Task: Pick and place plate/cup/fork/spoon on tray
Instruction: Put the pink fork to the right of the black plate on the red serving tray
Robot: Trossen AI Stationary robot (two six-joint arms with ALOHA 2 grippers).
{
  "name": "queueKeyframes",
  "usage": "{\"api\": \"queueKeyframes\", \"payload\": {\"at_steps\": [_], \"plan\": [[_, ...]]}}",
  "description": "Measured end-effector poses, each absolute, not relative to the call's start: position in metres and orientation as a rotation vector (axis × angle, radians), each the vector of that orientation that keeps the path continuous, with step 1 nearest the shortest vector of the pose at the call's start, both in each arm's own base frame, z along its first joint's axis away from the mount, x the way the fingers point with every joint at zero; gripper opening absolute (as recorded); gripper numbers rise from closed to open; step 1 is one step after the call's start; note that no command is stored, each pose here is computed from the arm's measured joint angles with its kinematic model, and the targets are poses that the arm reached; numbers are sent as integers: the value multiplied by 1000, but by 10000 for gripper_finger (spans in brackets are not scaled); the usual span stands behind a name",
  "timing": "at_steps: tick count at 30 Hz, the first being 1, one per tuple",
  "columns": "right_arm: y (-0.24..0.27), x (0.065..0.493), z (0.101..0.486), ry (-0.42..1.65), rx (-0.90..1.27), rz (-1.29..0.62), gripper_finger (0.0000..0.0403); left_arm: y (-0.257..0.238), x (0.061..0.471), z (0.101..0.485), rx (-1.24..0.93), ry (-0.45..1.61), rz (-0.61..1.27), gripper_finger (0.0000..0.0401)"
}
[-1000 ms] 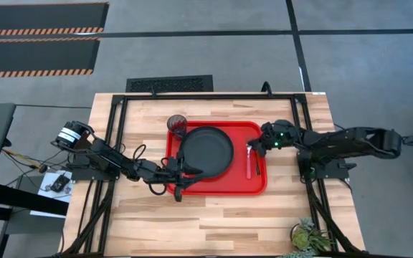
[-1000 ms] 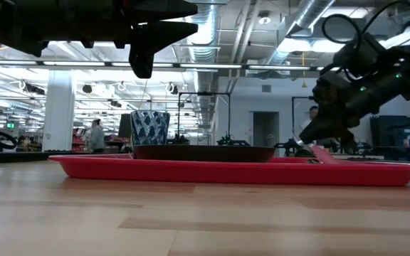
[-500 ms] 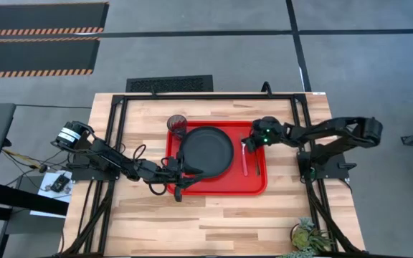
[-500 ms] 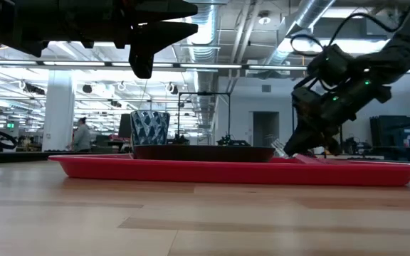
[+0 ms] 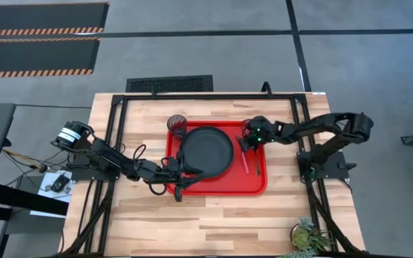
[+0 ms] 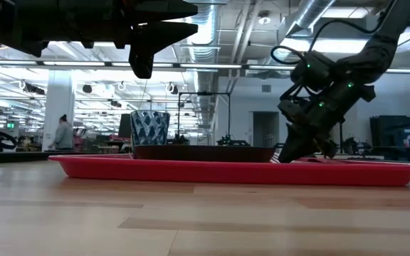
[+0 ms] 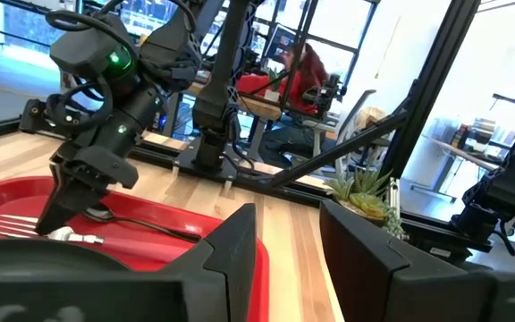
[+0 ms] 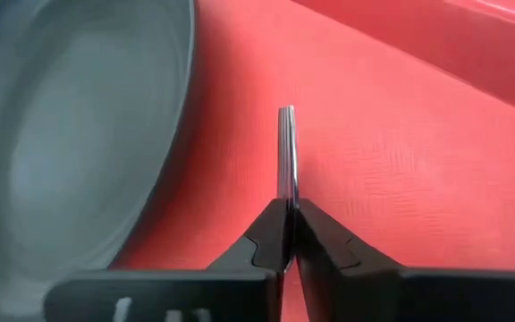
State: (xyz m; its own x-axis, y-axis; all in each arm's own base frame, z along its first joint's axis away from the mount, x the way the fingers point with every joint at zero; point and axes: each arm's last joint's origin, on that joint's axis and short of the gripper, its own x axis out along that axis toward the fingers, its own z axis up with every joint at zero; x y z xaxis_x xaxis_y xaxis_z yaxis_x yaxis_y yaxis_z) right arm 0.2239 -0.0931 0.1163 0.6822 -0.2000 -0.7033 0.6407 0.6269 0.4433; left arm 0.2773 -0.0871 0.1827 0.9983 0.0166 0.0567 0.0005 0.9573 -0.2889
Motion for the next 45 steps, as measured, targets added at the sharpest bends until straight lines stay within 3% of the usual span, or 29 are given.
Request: {"api": "queueKeyframes", "payload": {"at_steps": [17,24,28,35,45], "plan": [[-92,225,117,655,737,-535,116,-87,277,180,-277,-31,12,111],[-90,237,135,726,631,-485,156,-82,279,178,-258,-15,15,55],[-85,243,154,862,457,-501,125,-76,281,179,-241,-18,12,8],[-83,263,175,909,213,-405,15,-52,286,176,-226,13,71,1],[-102,279,159,991,127,-384,21,-15,289,178,-223,25,144,0]]}}
